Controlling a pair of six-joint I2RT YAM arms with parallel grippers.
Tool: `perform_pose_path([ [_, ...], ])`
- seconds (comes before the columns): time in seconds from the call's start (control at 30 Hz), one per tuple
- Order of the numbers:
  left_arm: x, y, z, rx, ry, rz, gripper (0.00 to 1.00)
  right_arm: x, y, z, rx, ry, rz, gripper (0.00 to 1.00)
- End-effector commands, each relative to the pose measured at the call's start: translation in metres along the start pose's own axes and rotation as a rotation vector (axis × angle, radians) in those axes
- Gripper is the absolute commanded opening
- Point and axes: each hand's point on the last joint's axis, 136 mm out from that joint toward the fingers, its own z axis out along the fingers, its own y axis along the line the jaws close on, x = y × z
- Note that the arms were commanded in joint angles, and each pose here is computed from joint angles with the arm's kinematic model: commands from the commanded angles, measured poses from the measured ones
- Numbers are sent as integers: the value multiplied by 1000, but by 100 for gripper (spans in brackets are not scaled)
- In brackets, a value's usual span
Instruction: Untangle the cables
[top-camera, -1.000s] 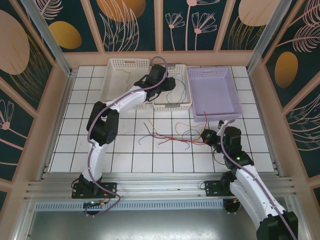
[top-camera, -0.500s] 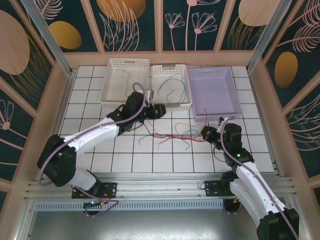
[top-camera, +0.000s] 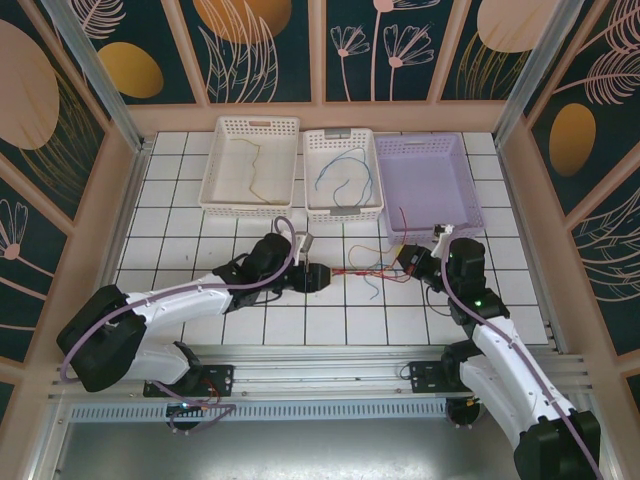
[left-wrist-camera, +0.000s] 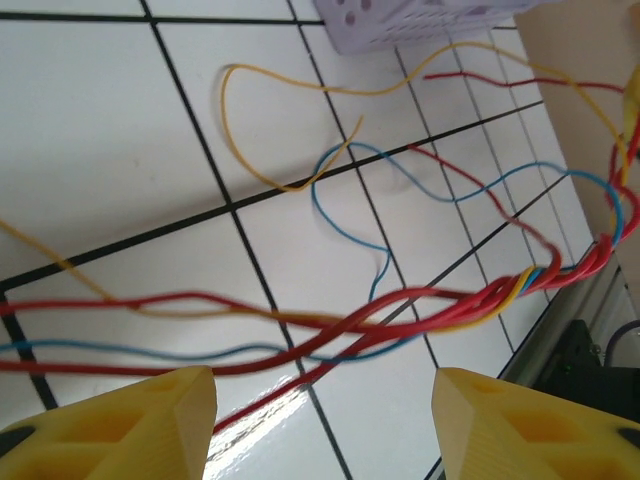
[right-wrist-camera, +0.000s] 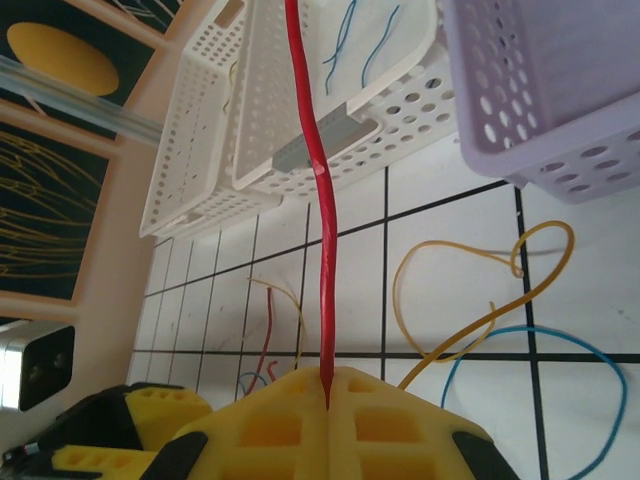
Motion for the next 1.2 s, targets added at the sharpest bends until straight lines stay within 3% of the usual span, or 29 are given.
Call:
perform_pose_path([
  [0.0, -11, -23, -1, 97, -38, 32, 59, -6, 26, -3, -89, 2, -43, 0],
  [0.6, 27, -27, -8, 222, 24, 58, 45, -11, 38, -5, -133, 5, -37, 0],
  [0.87, 37, -25, -5, 246, 48, 71, 44, -10, 41, -2, -160, 15, -31, 0],
  [1.03, 39, -27, -3, 271, 57, 76, 31, -10, 45, -2, -181, 21, -31, 0],
  [1.17, 42, -29, -3, 291, 61, 78, 30, -10, 50, -3, -208, 23, -33, 0],
])
